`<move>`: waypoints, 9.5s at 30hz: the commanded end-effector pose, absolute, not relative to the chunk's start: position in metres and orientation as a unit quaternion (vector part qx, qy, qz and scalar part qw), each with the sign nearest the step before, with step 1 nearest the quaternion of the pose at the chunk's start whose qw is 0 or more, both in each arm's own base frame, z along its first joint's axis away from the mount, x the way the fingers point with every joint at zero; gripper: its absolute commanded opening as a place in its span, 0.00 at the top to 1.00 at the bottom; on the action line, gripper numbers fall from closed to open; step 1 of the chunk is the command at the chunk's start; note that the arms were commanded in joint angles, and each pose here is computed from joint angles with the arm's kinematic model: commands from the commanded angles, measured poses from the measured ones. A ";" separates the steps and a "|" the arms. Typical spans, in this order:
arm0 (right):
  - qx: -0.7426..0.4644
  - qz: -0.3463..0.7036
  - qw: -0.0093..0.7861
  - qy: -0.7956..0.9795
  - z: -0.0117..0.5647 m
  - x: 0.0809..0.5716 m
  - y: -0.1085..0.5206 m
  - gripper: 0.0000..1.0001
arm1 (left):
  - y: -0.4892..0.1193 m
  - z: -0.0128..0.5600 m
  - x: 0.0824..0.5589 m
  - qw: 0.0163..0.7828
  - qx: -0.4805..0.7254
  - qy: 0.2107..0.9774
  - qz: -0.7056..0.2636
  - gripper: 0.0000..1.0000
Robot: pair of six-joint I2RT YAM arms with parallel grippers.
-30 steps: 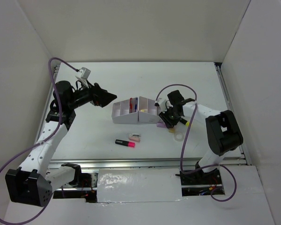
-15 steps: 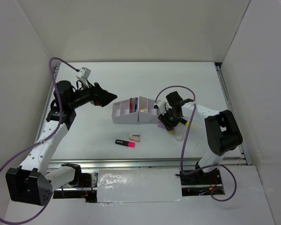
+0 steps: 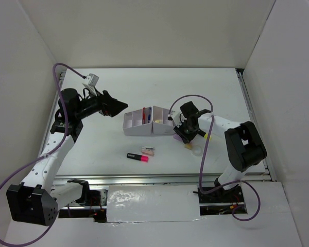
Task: Sort the stationery into containers
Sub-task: Pick up the stationery from the center of the board, then place the stationery in the storage box, then pick up the pen from the center of the board.
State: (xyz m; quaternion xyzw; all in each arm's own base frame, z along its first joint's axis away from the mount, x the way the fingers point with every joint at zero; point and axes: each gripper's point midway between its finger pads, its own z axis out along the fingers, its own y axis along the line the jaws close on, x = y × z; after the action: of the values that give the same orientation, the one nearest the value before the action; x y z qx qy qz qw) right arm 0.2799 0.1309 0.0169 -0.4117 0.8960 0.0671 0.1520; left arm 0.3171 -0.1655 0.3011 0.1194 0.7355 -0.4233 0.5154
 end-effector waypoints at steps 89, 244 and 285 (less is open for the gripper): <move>-0.278 0.203 0.555 0.757 0.277 0.282 0.210 0.62 | -0.254 0.290 0.323 0.450 0.109 0.768 -0.442 1.00; -0.164 0.179 0.102 0.965 0.229 0.223 0.176 1.00 | -0.408 0.277 0.181 0.657 0.735 0.161 0.045 0.34; -0.221 0.221 0.096 0.945 0.234 0.209 0.196 0.42 | -0.409 0.262 0.211 0.653 0.710 0.242 0.107 1.00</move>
State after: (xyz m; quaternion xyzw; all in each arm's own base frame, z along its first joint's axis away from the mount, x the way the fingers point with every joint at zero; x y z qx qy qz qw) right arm 0.2209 0.2025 0.2225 -0.1980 0.9510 0.2158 0.0991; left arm 0.2228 -0.4126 0.2323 0.7393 0.2366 0.1337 0.6161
